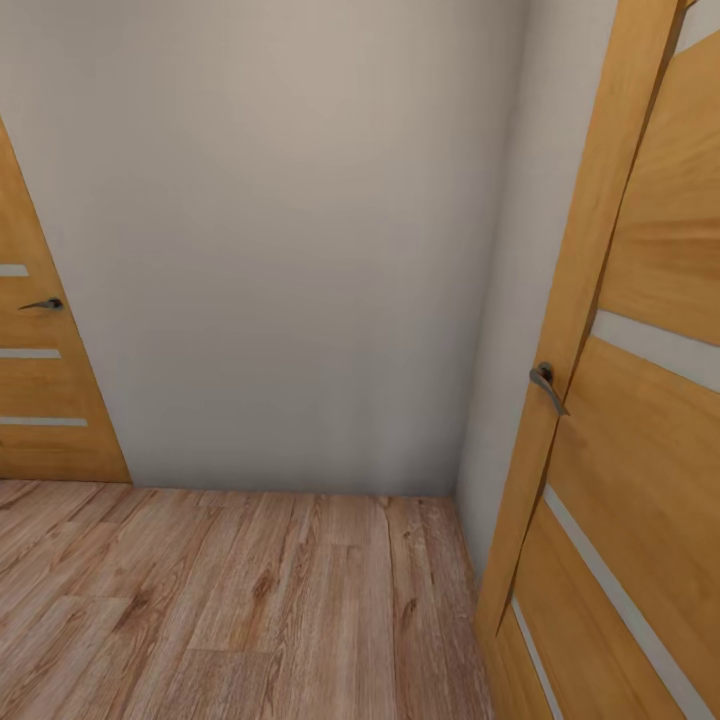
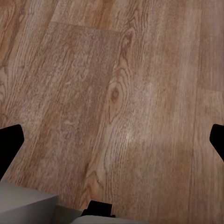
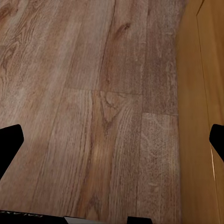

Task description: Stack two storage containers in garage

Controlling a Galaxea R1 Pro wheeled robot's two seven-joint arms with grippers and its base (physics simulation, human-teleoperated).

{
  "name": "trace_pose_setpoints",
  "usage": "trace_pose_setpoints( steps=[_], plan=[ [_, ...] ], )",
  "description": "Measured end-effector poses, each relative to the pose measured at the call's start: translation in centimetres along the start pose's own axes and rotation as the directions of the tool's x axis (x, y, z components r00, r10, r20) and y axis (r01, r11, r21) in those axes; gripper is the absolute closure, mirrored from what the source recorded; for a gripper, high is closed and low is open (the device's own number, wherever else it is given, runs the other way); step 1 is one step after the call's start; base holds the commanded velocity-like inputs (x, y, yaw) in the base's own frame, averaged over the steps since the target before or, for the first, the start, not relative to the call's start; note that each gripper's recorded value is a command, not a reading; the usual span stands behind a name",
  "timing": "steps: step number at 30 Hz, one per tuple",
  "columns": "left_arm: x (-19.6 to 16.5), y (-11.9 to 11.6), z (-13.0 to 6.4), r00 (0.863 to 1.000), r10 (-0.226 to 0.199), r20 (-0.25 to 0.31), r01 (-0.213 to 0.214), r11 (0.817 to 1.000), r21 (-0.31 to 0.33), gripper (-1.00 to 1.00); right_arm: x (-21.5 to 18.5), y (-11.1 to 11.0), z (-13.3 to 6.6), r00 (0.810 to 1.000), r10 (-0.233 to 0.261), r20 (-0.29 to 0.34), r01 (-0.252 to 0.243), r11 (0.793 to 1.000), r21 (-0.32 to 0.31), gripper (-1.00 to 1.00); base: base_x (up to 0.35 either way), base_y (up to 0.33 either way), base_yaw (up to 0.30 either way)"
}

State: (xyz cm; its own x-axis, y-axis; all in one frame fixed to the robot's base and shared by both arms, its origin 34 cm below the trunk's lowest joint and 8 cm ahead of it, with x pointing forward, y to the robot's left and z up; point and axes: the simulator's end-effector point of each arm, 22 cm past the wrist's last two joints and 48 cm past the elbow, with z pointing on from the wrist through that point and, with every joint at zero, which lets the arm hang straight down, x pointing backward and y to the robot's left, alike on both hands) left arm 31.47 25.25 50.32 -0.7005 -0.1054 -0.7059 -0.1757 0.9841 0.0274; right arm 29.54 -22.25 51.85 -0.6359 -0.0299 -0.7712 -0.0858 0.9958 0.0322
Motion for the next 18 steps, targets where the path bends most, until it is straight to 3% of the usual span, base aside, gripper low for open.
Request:
trace_pose_setpoints(
  steps=[18],
  plan=[
    [0.00,-0.19,-0.02,1.000,-0.002,0.000,0.002,1.000,0.002,-1.00,0.00,0.01,0.00,1.000,0.000,0.000,0.000,1.000,-0.001,-1.00,0.001,0.000,0.000]
  ],
)
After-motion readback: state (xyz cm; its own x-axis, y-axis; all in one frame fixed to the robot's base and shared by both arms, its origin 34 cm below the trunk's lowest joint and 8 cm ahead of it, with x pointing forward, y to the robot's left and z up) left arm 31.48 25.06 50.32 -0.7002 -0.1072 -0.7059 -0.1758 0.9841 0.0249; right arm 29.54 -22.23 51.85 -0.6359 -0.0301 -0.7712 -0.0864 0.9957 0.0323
